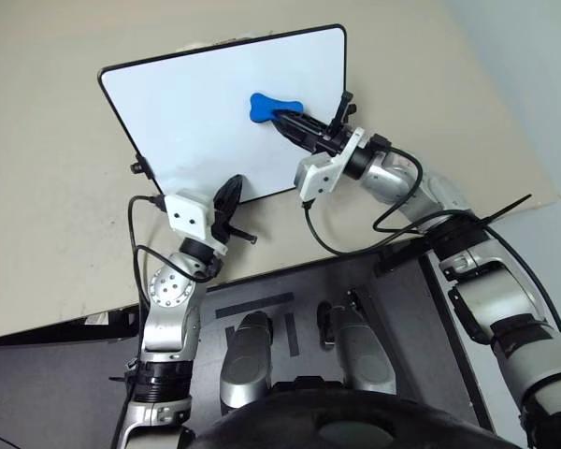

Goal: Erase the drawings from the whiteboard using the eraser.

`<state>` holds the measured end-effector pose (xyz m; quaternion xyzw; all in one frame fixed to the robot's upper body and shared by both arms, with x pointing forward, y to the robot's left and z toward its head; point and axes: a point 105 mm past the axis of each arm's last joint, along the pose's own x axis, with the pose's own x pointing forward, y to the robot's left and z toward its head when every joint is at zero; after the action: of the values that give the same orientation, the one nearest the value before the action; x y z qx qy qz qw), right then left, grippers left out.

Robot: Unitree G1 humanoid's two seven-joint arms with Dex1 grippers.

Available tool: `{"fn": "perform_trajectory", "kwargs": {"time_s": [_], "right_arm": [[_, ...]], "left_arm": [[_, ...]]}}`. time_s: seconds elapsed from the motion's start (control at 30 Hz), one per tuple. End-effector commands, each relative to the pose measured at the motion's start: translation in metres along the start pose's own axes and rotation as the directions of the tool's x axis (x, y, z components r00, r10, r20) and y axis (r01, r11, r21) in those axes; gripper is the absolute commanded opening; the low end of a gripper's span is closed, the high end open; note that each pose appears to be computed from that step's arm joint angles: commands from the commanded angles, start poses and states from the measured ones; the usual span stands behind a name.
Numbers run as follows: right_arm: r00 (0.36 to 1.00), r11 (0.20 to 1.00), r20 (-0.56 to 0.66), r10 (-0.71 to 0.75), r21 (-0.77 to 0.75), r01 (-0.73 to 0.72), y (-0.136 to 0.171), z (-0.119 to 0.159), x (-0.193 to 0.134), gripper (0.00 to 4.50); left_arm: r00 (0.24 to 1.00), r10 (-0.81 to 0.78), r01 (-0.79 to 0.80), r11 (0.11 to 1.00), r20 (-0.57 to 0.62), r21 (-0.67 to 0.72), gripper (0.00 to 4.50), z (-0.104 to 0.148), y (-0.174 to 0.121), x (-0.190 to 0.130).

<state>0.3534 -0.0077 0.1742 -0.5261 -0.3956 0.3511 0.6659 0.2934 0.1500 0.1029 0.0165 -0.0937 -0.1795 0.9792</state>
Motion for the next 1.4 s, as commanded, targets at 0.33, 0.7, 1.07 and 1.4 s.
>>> {"fn": "perform_trajectory", "kwargs": {"time_s": [0.33,0.7,1.07,1.4], "right_arm": [[0.999,0.994,-0.034,0.015,0.106,-0.011,0.006,0.01,-0.032,0.0],[0.979,0.872,-0.11,0.171,0.479,-0.098,0.025,0.016,-0.074,0.0],[0.921,0.676,-0.065,0.385,0.699,-0.233,0.057,0.028,-0.098,0.68],[0.942,0.685,-0.064,0.33,0.703,-0.192,0.049,0.036,-0.094,3.97]], "left_arm": [[1.0,0.001,-0.001,1.0,0.019,0.008,0.0,0.007,0.002,-0.003],[0.999,-0.035,0.035,0.999,0.017,-0.016,0.0,0.014,0.008,-0.023],[0.998,-0.066,0.066,0.998,-0.002,-0.023,0.0,0.023,0.014,-0.041],[0.995,-0.092,0.092,0.996,-0.029,-0.019,0.0,0.028,0.014,-0.048]]}}
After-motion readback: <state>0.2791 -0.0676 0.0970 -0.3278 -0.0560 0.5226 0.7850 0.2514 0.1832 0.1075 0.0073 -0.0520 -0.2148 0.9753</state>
